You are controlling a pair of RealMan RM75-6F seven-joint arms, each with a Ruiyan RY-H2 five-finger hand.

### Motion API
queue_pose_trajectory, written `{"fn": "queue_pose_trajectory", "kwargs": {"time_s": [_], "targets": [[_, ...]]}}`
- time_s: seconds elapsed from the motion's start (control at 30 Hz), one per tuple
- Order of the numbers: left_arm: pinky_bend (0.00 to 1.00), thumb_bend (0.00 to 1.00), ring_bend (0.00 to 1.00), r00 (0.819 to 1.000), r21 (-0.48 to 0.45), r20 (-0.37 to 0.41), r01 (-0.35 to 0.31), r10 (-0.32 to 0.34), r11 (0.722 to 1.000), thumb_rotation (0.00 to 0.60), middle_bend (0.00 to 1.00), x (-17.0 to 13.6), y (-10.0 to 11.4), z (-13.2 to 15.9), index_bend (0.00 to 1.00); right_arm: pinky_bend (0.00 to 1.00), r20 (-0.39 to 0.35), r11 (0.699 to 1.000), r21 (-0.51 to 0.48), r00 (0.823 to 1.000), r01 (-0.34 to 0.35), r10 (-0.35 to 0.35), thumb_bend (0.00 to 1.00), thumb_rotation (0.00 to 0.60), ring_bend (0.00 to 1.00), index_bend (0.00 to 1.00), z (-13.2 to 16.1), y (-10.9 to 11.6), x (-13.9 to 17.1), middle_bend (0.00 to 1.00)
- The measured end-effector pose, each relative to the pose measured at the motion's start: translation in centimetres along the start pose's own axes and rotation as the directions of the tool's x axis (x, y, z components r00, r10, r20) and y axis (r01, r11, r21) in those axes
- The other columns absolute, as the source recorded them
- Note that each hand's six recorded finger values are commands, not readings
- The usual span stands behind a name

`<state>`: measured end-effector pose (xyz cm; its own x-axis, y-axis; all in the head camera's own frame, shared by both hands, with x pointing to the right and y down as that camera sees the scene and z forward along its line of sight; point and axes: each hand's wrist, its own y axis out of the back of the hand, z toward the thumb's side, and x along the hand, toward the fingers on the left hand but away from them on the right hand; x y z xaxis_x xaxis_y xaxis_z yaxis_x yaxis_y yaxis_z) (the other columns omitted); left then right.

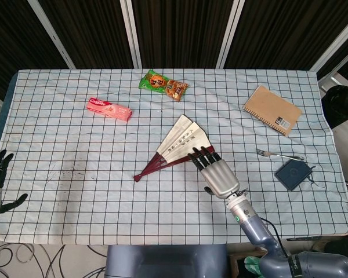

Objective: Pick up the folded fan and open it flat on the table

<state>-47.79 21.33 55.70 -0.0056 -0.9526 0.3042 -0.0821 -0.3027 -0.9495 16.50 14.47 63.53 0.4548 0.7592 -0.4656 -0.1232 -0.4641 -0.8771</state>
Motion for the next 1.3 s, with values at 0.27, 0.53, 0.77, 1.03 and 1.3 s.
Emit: {"fn": "queue_pose_trajectory", "kwargs": {"time_s": [0.27, 0.53, 0.77, 1.03, 1.3], "targets": [[0.00, 0.00, 0.00, 1.000, 0.010, -0.019, -0.006, 0.006, 1.000, 0.600, 0.00, 0.1, 0.0, -0.2, 0.00, 0.95, -0.026, 1.000, 0.005, 1.000, 0.011, -0.011, 0.26, 0.600, 0.97, 0.34, 1.8, -0.8, -4.6, 0.92], [0.00, 0.00, 0.00, 0.999, 0.010, -0.034, 0.000, 0.000, 1.000, 0.600, 0.00, 0.5, -0.3, -0.5, 0.00, 0.97, -0.058, 1.000, 0.012, 0.998, 0.008, -0.007, 0.31, 0.600, 1.00, 0.44, 4.7, -2.9, -8.6, 0.96], [0.00, 0.00, 0.00, 0.999, 0.001, -0.049, 0.006, -0.006, 1.000, 0.600, 0.00, 0.8, -0.4, -0.8, 0.00, 0.97, -0.056, 1.000, -0.011, 0.998, 0.012, -0.012, 0.31, 0.600, 1.00, 0.44, 6.7, -4.7, -10.9, 0.96], [0.00, 0.00, 0.00, 0.999, -0.008, -0.052, 0.006, -0.006, 1.000, 0.600, 0.00, 0.9, -0.3, -0.9, 0.00, 0.97, -0.052, 0.999, -0.029, 0.998, 0.020, -0.022, 0.31, 0.600, 1.00, 0.44, 7.5, -5.5, -11.9, 0.96], [0.00, 0.00, 0.00, 0.999, -0.017, -0.054, 0.008, -0.008, 1.000, 0.600, 0.00, 1.0, -0.2, -0.9, 0.00, 0.97, -0.052, 0.999, -0.027, 0.998, 0.024, -0.026, 0.31, 0.600, 1.00, 0.44, 7.4, -5.7, -11.4, 0.96]]}}
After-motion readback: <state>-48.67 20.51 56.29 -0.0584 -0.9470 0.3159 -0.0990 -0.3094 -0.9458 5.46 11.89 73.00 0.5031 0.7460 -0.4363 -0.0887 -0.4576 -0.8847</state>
